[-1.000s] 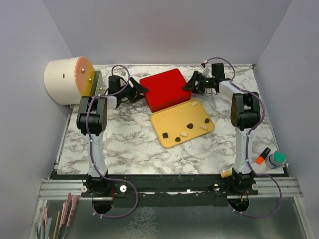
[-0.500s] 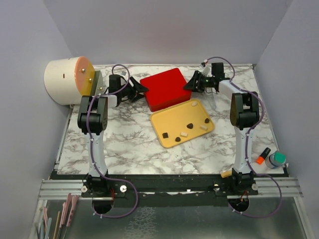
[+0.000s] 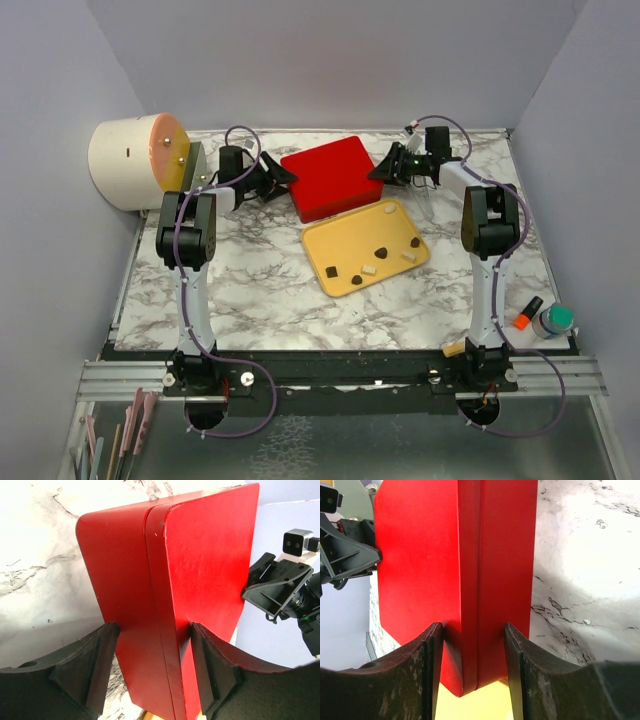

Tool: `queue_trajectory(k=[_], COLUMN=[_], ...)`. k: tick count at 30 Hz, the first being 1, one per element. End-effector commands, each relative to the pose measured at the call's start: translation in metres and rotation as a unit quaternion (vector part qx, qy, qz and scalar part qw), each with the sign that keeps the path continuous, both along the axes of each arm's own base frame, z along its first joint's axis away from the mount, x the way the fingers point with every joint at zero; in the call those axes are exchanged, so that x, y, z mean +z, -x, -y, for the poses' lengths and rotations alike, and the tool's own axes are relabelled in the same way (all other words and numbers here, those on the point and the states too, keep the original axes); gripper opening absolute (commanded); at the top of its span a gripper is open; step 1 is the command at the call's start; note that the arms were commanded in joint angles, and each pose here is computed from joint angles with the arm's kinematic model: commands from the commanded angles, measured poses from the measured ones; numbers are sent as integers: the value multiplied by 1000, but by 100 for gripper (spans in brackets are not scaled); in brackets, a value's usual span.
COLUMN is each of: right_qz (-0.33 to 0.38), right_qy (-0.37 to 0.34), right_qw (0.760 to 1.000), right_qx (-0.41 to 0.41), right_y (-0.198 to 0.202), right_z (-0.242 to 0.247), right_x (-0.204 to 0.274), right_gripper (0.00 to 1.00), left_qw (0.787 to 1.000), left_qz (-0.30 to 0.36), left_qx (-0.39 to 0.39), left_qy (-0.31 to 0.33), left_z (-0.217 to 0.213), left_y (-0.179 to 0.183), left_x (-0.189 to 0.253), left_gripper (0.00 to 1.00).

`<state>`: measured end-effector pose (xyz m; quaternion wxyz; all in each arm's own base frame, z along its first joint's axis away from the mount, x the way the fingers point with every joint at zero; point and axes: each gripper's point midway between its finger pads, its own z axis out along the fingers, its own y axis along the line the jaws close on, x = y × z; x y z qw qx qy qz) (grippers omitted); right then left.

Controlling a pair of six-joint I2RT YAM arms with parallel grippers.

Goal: Pack the chocolate

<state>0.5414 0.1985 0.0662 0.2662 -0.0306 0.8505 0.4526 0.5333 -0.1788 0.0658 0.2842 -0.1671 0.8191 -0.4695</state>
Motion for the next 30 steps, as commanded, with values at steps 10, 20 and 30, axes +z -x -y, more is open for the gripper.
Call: queue_trajectory(k=[10, 20, 30], right_qz=[-98, -110, -110], right_qy=[2, -1, -4], right_qw=[995, 994, 994], right_qx=[6, 10, 9], right_y=[30, 43, 60], right_z=[-14, -18, -27], right_x=[-67, -71, -63], right_gripper=[0, 0, 0], left_qw=[998, 997, 997], left_qz=[-50, -62, -71], left_qx=[12, 17, 18], left_qy=[-32, -35, -36], left_z=[4, 2, 3], left_y=[7, 12, 10], left_x=[-39, -43, -42], left_gripper=[0, 0, 0])
